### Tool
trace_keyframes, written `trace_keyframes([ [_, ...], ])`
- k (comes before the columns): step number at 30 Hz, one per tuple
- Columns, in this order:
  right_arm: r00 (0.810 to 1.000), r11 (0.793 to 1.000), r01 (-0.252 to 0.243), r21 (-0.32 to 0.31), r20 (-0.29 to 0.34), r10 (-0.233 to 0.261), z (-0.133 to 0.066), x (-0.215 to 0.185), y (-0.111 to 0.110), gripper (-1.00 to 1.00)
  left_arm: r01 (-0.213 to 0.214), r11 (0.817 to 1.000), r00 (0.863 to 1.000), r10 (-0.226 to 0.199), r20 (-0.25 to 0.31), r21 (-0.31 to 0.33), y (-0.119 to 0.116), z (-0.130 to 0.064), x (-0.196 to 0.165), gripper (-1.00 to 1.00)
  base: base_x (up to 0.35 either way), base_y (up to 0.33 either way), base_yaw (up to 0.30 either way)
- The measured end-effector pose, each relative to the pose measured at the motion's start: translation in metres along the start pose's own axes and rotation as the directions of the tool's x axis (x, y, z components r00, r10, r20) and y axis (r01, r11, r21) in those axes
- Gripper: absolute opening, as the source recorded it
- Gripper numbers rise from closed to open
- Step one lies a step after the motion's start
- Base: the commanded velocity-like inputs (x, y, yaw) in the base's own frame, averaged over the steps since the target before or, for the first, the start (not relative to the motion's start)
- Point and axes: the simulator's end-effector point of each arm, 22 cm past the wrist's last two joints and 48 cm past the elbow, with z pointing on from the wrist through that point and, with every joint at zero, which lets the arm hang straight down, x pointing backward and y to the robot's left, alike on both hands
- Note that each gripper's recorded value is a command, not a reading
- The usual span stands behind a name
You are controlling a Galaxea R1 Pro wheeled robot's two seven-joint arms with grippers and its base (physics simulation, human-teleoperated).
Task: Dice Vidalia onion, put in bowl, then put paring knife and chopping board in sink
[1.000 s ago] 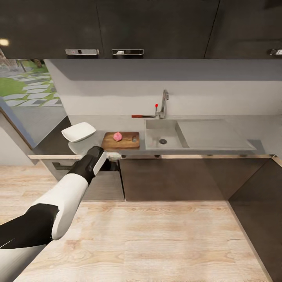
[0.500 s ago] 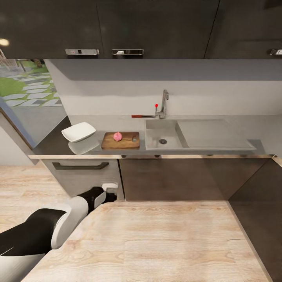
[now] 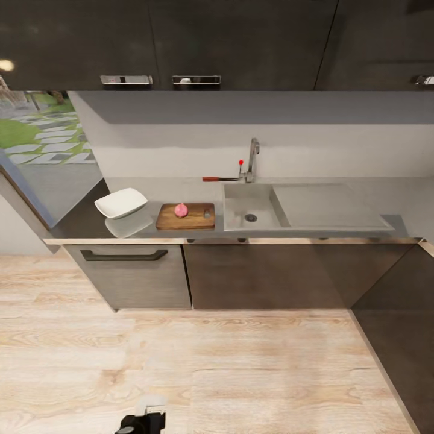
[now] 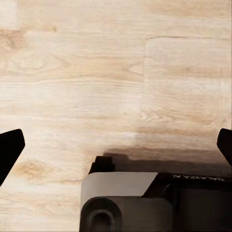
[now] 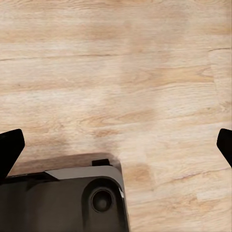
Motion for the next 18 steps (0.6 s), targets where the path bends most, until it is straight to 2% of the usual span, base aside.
trace_keyframes([
  [2,1.000,1.000,0.000,0.000,0.000,0.000,0.000,0.000,0.000,1.00,0.005,1.000,1.000,-0.005,0.031,-0.003,0.002,-0.003,0.010,1.00,0.000,0.000,0.000],
  [5,1.000,1.000,0.001,0.000,0.002,-0.001,0.000,0.000,-0.001,1.00,0.018,1.000,0.991,-0.016,0.130,-0.013,0.008,-0.013,0.030,1.00,0.000,0.000,0.000],
  [9,1.000,1.000,0.002,0.001,0.006,-0.002,0.001,-0.002,-0.002,1.00,0.018,0.999,0.989,-0.012,0.149,-0.035,0.025,-0.024,0.065,1.00,0.000,0.000,0.000],
  [11,1.000,1.000,0.004,0.005,0.011,-0.004,0.003,-0.005,-0.004,1.00,0.015,0.998,0.988,-0.006,0.156,-0.058,0.044,-0.033,0.087,1.00,0.000,0.000,0.000],
  [15,0.999,1.000,0.020,0.023,0.032,-0.020,0.008,-0.014,-0.020,1.00,0.009,0.995,0.970,0.016,0.244,-0.102,0.079,-0.054,0.108,1.00,0.000,0.000,0.000],
  [18,0.998,0.999,0.023,0.033,0.057,-0.025,0.017,-0.035,-0.026,1.00,0.004,0.993,0.955,0.031,0.296,-0.117,0.093,-0.072,0.124,1.00,0.000,0.000,0.000],
])
